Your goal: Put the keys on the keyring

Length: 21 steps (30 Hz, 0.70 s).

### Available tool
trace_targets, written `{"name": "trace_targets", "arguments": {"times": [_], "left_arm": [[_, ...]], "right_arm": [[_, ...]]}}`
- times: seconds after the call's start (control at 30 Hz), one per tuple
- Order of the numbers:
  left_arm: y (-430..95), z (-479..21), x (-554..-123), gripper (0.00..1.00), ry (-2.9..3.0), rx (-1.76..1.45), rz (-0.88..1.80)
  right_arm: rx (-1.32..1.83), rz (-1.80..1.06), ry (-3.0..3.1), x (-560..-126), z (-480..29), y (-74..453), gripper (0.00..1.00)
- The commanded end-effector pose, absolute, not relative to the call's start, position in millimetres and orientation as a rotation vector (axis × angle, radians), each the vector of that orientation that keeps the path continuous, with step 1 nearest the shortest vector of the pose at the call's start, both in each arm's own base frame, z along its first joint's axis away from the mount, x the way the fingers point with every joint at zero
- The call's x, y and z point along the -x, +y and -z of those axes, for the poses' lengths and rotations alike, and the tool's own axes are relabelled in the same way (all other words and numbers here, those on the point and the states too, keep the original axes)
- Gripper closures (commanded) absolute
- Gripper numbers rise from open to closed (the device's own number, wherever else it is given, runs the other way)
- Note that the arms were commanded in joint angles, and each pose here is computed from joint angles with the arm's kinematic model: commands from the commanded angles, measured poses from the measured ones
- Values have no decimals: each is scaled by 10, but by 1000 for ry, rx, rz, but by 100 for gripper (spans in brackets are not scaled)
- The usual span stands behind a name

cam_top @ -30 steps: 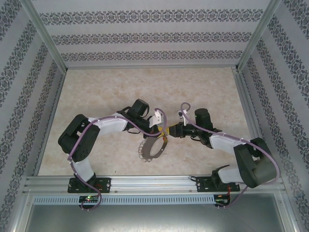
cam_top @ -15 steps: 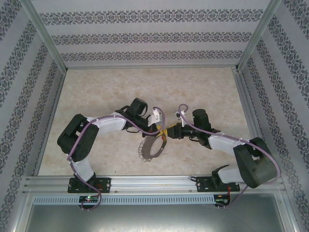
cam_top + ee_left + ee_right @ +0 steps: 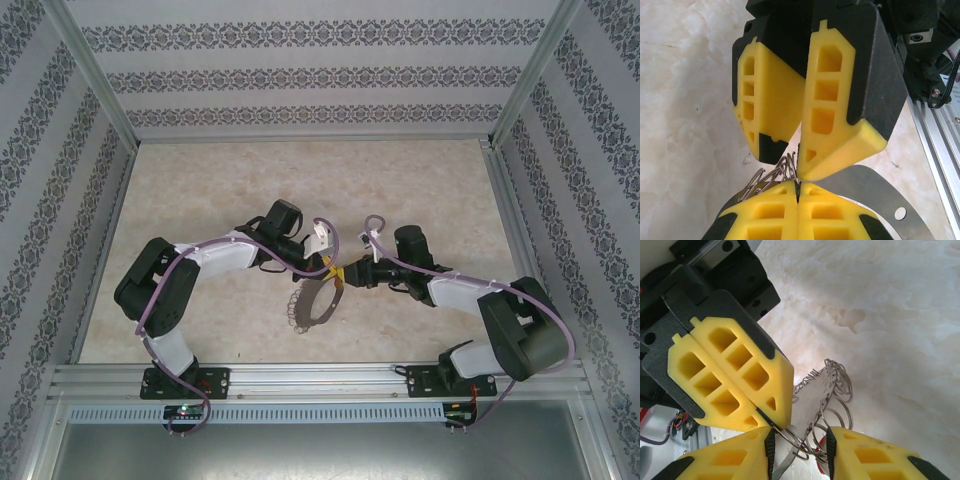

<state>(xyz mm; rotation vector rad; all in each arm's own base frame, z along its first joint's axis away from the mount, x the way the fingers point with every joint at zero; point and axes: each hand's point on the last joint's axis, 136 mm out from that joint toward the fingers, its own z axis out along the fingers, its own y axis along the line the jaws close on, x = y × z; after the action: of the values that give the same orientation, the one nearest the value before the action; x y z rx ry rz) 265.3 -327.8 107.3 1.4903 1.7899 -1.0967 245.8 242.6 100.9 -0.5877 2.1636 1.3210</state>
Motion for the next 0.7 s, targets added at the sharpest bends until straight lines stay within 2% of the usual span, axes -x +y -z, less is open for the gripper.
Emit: {"name": "trace_targets", "arguments": {"times": [0.0,0.33,0.5,0.67], "left_arm": [[-3293,-1317,-2637,100,1702,-1511,1122],[-3301,-1324,-2649,100,1701,-1502,1124],[-3314,-1347,-2676,100,1700,-1486,1122],[-3321,-1388,-2799,100,1730,-1428,1076]], "right_arm": [[641,-1303,2088,-2538,-1138,2490,66],[642,-1316,2106,-2510,-1094,2493,84],[643,-1313,2104,-2499,-1111,2491,96],[653,-1304,2094,-2503,-1183,2489,100]]}}
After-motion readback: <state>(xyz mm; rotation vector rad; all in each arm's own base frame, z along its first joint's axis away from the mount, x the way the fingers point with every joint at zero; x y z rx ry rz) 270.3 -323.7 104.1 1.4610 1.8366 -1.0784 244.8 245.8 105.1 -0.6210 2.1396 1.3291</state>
